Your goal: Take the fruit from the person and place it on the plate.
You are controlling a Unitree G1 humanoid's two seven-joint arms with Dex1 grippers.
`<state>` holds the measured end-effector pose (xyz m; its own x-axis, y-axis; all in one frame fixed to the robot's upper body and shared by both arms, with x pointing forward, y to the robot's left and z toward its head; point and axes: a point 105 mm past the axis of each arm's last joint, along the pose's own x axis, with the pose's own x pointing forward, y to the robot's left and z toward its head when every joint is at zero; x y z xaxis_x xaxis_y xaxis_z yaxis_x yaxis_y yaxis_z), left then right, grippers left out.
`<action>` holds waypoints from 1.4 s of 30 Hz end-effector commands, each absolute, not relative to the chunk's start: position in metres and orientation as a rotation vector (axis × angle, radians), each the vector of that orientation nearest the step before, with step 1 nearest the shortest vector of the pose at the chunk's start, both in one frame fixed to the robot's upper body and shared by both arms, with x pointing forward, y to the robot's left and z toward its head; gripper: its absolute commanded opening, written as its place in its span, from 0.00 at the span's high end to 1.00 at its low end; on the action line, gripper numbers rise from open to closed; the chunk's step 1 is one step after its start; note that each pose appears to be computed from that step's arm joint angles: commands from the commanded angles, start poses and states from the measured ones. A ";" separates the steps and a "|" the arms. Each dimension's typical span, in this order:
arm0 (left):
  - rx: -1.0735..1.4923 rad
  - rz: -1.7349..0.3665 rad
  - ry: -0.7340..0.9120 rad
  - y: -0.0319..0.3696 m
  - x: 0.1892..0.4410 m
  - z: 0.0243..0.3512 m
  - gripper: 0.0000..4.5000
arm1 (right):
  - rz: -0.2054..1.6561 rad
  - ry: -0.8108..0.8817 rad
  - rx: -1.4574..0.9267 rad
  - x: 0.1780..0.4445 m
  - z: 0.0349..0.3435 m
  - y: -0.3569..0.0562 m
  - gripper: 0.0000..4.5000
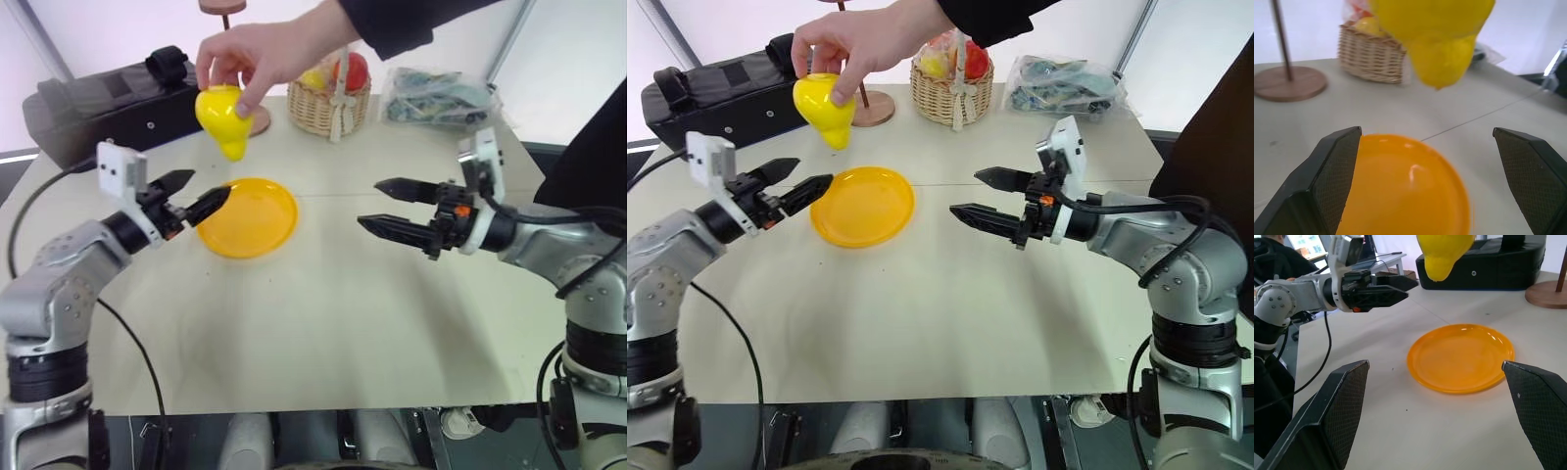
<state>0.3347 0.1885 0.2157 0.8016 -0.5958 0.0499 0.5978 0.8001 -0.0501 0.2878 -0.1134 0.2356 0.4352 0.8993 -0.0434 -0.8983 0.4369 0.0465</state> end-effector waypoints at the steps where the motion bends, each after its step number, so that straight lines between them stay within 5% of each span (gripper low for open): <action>1: -0.030 -0.628 -0.096 0.186 0.346 0.226 0.00 | 1.113 0.010 -0.010 0.286 0.243 -0.110 0.01; 11: -0.051 -0.655 -0.169 0.165 0.358 0.228 0.00 | 1.078 0.017 -0.004 0.284 0.235 -0.110 0.01; 17: -0.055 -0.663 -0.169 0.163 0.358 0.228 0.62 | 1.058 0.021 -0.004 0.284 0.234 -0.112 0.00; 19: -0.055 -0.660 -0.170 0.164 0.359 0.229 0.73 | 1.055 0.021 -0.004 0.285 0.234 -0.112 0.00; 39: 0.095 -0.478 0.219 0.187 0.396 0.150 0.73 | 1.096 0.133 -0.097 0.275 0.206 -0.109 0.00; 42: 0.093 -0.503 0.225 0.182 0.398 0.149 0.42 | 1.089 0.129 -0.097 0.275 0.206 -0.109 0.00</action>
